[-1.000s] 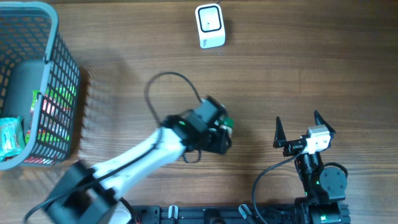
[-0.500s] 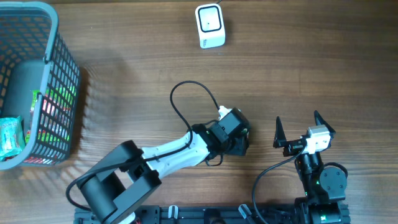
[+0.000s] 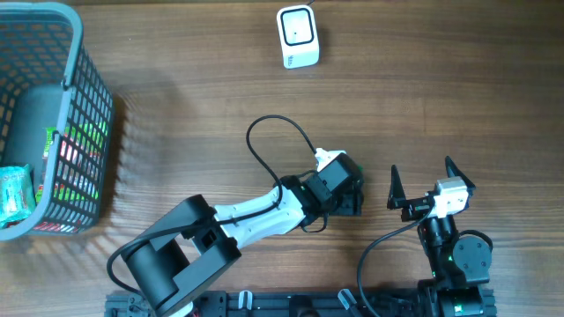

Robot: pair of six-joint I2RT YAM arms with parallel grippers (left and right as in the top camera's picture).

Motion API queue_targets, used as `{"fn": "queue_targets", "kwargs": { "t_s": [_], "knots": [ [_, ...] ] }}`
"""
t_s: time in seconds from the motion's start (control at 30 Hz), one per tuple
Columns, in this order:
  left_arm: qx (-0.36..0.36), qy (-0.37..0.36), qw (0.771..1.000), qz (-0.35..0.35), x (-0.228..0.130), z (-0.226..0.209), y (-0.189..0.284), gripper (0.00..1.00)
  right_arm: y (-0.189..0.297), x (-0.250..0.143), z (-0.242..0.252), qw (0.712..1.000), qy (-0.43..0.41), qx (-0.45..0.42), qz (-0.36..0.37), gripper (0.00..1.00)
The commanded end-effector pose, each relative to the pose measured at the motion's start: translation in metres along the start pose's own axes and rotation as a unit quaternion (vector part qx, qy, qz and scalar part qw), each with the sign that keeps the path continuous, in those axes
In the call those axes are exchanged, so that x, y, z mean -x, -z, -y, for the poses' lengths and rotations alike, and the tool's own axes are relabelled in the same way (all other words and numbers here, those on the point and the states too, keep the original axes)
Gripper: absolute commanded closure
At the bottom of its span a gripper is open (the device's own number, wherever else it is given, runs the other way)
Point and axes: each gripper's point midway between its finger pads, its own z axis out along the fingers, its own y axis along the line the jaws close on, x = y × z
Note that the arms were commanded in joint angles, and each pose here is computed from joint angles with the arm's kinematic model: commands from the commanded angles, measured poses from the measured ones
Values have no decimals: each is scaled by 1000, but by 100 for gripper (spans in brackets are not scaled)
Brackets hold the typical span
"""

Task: Scan the item barcode
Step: 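Lift the jar out and turn its barcode label upward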

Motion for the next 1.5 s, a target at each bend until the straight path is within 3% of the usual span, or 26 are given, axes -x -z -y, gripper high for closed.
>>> {"fn": "queue_targets", "kwargs": {
  "t_s": [0.0, 0.07, 0.13, 0.17, 0.27, 0.3, 0.43, 0.57, 0.73, 0.93, 1.0, 1.07, 1.13, 1.3, 1.4, 1.47],
  "knots": [
    [65, 5, 997, -44, -33, -43, -22, 20, 0, 1, 0, 1000, 3, 2, 4, 0],
    [65, 5, 997, -44, -33, -43, -22, 11, 0, 1, 0, 1000, 3, 2, 4, 0],
    [61, -1, 997, -41, -30, -41, -22, 9, 0, 1, 0, 1000, 3, 2, 4, 0],
    [55, -13, 998, -36, -25, -37, -19, 0, 0, 1, 0, 1000, 3, 2, 4, 0],
    [62, -68, 996, 9, 5, -25, 0, 0, 0, 1, 0, 1000, 3, 2, 4, 0],
    [61, -117, 991, 28, 17, -17, 9, 0, 0, 1, 0, 1000, 3, 2, 4, 0],
    [67, -231, 970, 37, 24, -11, 13, 0, 0, 1, 0, 1000, 3, 2, 4, 0],
    [73, -273, 956, 76, 42, -6, 14, 0, 0, 1, 0, 1000, 3, 2, 4, 0],
    [43, -270, 954, 120, 59, 14, 17, 0, 0, 1, 0, 1000, 3, 2, 4, 0],
    [28, -270, 960, 73, 39, 7, -6, 0, 0, 1, 0, 1000, 3, 2, 4, 0],
    [33, -269, 960, 67, 37, 3, -10, 7, 0, 1, 0, 1000, 3, 2, 4, 0],
    [34, -270, 960, 63, 35, 1, -11, 22, 0, 1, 0, 1000, 3, 2, 4, 0],
    [34, -272, 959, 76, 41, 4, -9, 25, 0, 1, 0, 1000, 3, 2, 4, 0],
    [133, -229, 953, 145, 74, -22, 29, 25, 0, 1, 0, 1000, 3, 2, 4, 0],
    [174, -159, 963, 131, 64, -45, 37, 23, 0, 1, 0, 1000, 3, 2, 4, 0],
    [194, -122, 967, 110, 51, -60, 34, 17, 0, 1, 0, 1000, 3, 2, 4, 0]
  ]
}}
